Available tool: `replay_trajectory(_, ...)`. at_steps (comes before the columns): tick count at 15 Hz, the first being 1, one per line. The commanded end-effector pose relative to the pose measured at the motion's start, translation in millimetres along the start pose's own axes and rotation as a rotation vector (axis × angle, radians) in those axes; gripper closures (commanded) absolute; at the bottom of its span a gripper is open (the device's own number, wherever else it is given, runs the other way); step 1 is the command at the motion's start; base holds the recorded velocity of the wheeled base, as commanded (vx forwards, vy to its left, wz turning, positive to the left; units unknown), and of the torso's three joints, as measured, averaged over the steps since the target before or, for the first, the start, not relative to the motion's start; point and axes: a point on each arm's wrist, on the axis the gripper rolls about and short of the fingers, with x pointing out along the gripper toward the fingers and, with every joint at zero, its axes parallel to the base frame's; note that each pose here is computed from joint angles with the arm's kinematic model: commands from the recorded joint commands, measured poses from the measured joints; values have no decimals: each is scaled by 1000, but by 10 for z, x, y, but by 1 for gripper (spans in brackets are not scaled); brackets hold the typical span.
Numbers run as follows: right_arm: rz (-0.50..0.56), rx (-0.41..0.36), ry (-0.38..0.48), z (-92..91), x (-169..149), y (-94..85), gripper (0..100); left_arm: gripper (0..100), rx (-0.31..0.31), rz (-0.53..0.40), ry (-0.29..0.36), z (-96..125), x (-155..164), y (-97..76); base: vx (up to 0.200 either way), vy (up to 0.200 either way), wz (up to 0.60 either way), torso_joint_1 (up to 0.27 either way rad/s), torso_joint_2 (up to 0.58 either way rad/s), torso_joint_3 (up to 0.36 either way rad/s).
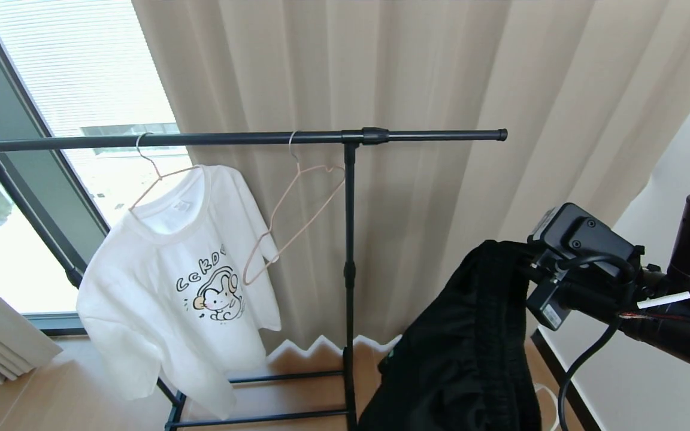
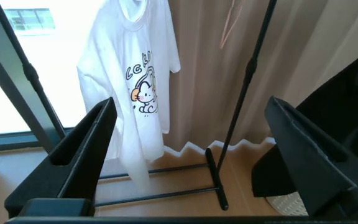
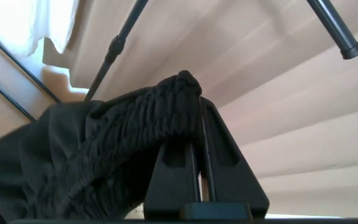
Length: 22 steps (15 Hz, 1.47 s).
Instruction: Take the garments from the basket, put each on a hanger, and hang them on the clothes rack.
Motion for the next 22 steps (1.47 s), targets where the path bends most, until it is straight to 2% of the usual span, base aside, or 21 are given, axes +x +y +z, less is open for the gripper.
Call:
replay_trajectory(1,2,-1,1,-3,3,5,100,0,-1,0,1,1,1,0,0,200,0,-7,-2,2)
replay_trajectory(7,2,-1,1,-3,3,5,100,0,-1,0,1,1,1,0,0,200,0,2,-2,4)
replay_trajectory(22,2,-1,1,-5,-1,5,100,0,-1,0,1,1,1,0,0,0,0,0,0,7)
